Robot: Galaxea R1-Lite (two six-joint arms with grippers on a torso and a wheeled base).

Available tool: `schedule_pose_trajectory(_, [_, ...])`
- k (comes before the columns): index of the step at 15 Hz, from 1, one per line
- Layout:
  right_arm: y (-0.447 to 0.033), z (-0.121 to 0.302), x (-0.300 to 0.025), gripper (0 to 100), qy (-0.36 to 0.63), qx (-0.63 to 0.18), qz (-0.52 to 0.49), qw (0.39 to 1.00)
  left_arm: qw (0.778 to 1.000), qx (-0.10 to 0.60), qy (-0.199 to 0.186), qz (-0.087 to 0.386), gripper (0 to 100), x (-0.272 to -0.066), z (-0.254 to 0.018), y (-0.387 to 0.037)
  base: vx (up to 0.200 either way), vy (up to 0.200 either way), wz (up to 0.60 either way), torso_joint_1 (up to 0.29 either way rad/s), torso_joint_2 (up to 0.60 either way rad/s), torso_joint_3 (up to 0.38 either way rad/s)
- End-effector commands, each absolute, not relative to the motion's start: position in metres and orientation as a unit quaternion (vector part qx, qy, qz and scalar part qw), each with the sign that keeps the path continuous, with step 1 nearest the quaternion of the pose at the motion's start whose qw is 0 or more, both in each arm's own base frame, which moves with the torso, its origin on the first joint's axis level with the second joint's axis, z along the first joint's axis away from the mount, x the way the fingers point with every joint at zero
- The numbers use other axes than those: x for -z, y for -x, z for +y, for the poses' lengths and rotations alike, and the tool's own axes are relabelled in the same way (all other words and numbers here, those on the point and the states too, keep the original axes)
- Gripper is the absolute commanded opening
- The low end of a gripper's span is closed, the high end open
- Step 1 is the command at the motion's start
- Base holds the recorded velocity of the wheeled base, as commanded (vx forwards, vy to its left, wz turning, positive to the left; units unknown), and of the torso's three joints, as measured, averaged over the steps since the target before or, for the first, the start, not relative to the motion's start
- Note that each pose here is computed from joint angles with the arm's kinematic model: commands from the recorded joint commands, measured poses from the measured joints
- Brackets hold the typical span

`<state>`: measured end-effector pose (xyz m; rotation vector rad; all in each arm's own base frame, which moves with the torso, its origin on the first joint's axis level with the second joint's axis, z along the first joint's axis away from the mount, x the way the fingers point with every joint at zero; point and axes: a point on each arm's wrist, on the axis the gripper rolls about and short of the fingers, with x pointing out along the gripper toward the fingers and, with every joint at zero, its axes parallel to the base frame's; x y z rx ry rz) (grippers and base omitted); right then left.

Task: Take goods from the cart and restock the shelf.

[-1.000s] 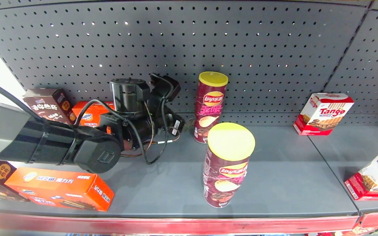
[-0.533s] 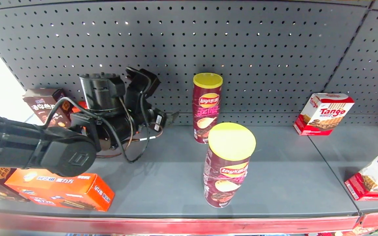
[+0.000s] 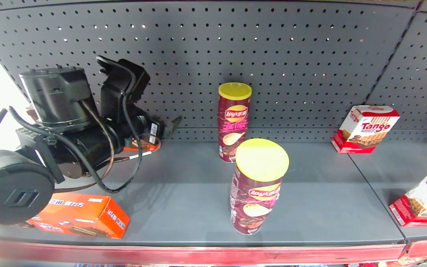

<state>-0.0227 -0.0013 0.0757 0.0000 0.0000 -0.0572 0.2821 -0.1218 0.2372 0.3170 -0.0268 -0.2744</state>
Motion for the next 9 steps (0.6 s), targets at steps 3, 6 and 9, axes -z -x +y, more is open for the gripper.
schedule_pose_trajectory(3, [0.023, -0.002, -0.076, 100, -0.001, 0.037, -0.001, 0.999, 0.979, 0.132, -0.150, -0.038, 100, -0.245, -0.118, -0.274, 0.000, 0.000, 0.00, 0.000, 0.00, 0.000])
schedule_pose_trajectory(6, [0.007, -0.001, -0.191, 100, -0.038, 0.023, -0.017, 0.999, 0.980, 0.129, -0.148, -0.024, 100, -0.235, -0.114, -0.270, 0.000, 0.000, 0.00, 0.000, 0.00, 0.000])
schedule_pose_trajectory(9, [-0.032, 0.004, -0.228, 100, -0.003, -0.082, 0.030, 0.996, 0.980, 0.130, -0.141, -0.047, 100, -0.235, -0.117, -0.273, 0.000, 0.000, 0.00, 0.000, 0.00, 0.000])
